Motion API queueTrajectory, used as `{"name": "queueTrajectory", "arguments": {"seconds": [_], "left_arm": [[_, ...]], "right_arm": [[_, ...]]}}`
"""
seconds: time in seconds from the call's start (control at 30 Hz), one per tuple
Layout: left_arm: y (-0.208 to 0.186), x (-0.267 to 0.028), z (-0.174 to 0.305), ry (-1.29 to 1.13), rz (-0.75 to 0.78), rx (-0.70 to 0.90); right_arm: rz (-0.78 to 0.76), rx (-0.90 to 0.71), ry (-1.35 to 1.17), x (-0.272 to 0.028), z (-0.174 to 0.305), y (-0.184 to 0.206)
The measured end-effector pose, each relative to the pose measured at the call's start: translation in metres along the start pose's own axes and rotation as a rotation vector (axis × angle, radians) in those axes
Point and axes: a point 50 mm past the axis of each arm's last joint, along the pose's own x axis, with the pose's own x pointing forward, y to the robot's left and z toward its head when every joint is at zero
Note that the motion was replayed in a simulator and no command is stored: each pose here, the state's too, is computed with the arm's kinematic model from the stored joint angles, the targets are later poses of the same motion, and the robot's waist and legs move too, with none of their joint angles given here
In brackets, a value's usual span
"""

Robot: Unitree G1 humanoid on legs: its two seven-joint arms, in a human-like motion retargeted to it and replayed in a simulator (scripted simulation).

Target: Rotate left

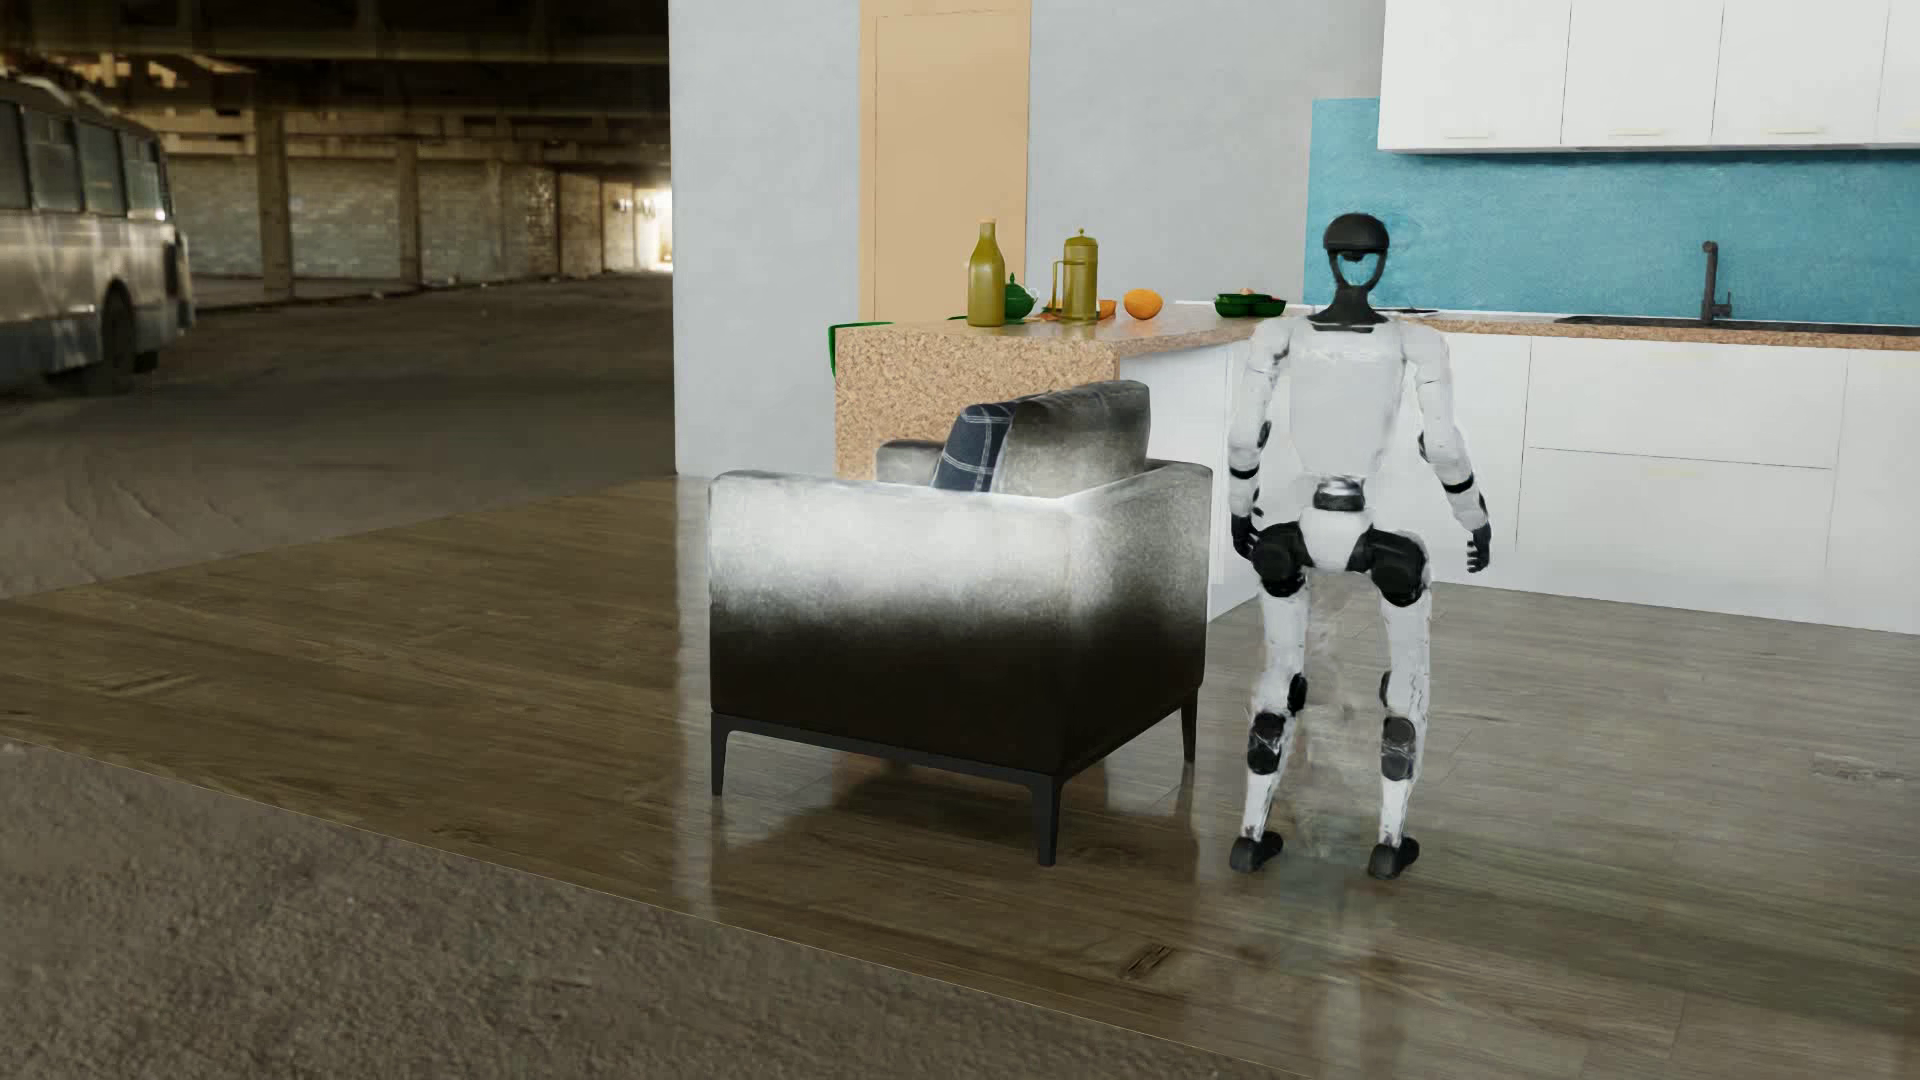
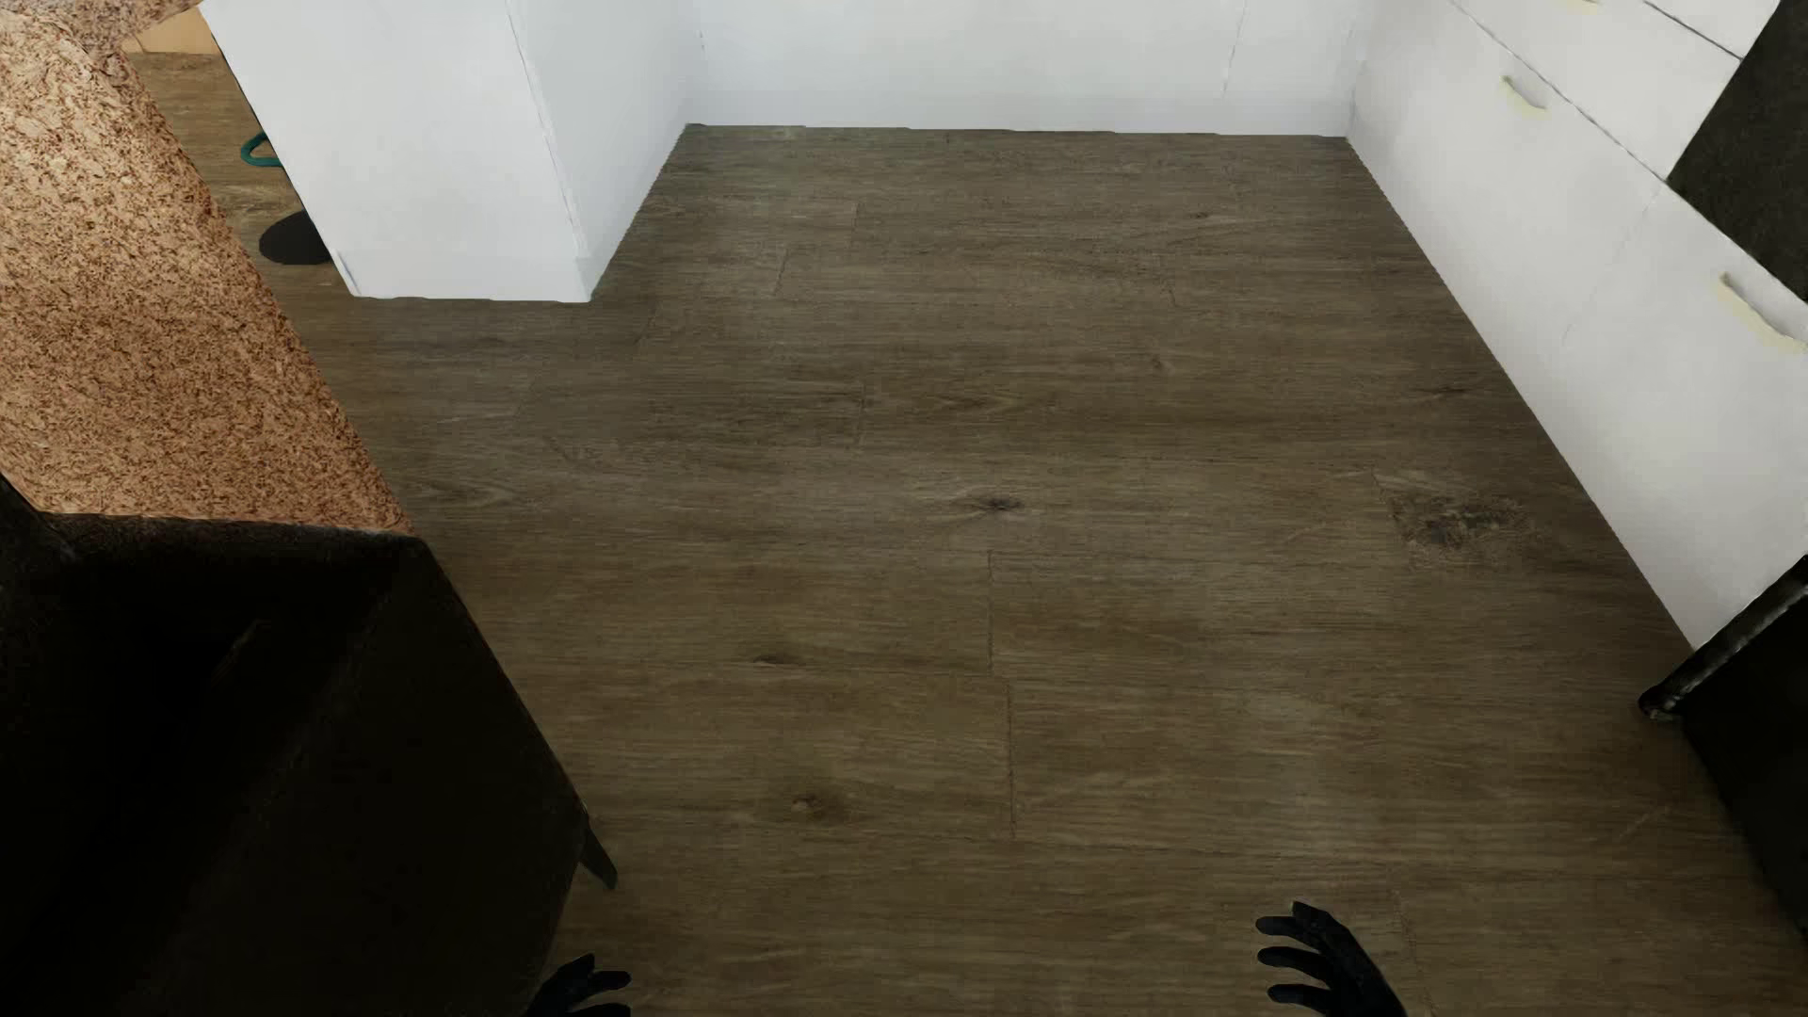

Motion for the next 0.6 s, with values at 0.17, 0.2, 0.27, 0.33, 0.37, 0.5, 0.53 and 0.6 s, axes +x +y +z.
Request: {"name": "queueTrajectory", "arguments": {"seconds": [0.17, 0.2, 0.27, 0.33, 0.37, 0.5, 0.53, 0.6], "left_arm": [[-0.015, -0.013, -0.041, 0.215, -0.076, -0.013], [-0.017, -0.012, -0.041, 0.232, -0.103, -0.011], [-0.015, -0.006, -0.038, 0.255, -0.105, -0.060], [-0.022, -0.004, -0.031, 0.228, -0.104, -0.040], [-0.025, -0.004, -0.027, 0.193, -0.089, -0.025], [-0.004, -0.002, -0.024, 0.157, -0.058, 0.045], [-0.008, -0.002, -0.021, 0.143, -0.063, 0.054], [-0.023, -0.003, -0.022, 0.136, -0.089, 0.026]], "right_arm": [[0.070, -0.021, 0.018, 0.003, 0.006, 0.038], [0.064, -0.043, -0.013, 0.004, 0.011, 0.031], [0.082, -0.053, -0.030, 0.003, 0.013, 0.036], [0.118, -0.060, 0.005, -0.001, 0.005, 0.048], [0.117, -0.077, 0.031, -0.002, -0.001, 0.043], [0.112, -0.052, 0.014, 0.003, 0.012, 0.044], [0.118, -0.027, 0.009, 0.002, 0.012, 0.051], [0.095, -0.039, -0.005, 0.003, 0.012, 0.035]]}}
